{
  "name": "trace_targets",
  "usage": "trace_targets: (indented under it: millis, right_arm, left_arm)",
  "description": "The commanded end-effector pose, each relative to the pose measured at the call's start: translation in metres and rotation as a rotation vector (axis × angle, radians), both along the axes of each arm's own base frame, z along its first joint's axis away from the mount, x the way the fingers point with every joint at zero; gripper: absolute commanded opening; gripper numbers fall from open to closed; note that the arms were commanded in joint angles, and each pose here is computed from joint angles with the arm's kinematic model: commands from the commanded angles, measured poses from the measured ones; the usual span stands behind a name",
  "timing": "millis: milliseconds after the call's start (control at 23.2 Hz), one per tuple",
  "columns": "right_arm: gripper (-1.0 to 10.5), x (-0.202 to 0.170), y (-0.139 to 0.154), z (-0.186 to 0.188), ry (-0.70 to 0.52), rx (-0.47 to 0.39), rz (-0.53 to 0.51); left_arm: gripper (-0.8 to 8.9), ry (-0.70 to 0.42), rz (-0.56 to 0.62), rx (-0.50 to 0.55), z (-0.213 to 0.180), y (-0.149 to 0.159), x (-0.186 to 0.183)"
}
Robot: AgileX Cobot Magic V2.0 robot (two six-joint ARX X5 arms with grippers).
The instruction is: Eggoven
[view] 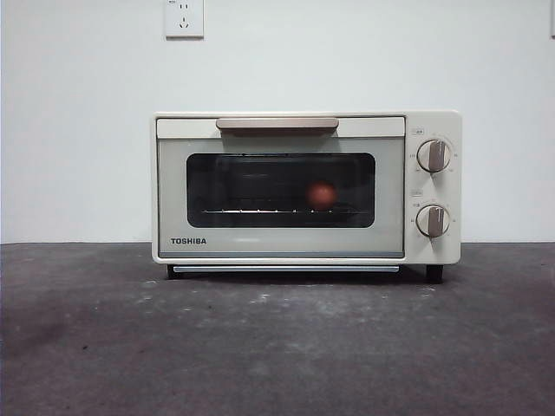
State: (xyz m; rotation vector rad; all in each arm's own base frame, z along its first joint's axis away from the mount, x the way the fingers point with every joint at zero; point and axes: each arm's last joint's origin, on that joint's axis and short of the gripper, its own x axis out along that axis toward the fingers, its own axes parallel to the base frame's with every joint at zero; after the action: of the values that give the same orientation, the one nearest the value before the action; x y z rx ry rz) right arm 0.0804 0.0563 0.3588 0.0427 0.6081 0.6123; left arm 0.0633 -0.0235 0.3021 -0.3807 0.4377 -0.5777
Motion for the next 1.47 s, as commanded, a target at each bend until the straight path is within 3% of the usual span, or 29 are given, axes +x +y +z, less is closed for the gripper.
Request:
trace_targets:
  millis: [43, 259, 431, 604, 733, 1035, 1467]
  right_arm:
    - [0.1, -0.001, 0.000, 0.007, -0.028, 0.012, 0.008]
    - [0.1, -0.001, 0.000, 0.007, -0.027, 0.012, 0.008]
    - [0.1, -0.001, 0.000, 0.007, -0.027, 0.012, 0.008]
    - [0.1, -0.001, 0.000, 0.007, -0.027, 0.012, 0.008]
    - [0.1, -0.001, 0.000, 0.007, -0.028, 0.012, 0.008]
    - [0.1, -0.001, 0.000, 0.007, -0.028, 0.012, 0.008]
    - [0.1, -0.001, 0.000, 0.007, -0.028, 0.012, 0.008]
  left_arm:
    - [0.07, -0.058, 0.000, 0.003, 0.008, 0.000, 0.000]
    - [0.07, -0.224, -0.021, 0.065, 0.017, 0.000, 0.002]
    - [0.07, -0.488, -0.022, 0.219, 0.030, 0.001, 0.002]
    - [0.07, -0.653, 0.141, 0.370, 0.033, 0.006, 0.001]
    - [0.07, -0.711, 0.248, 0.409, 0.021, 0.010, -0.002]
    - [0.07, -0.750, 0.401, 0.454, -0.031, 0.016, 0.005]
    - [0.07, -0.561, 0.384, 0.499, -0.106, 0.018, 0.025]
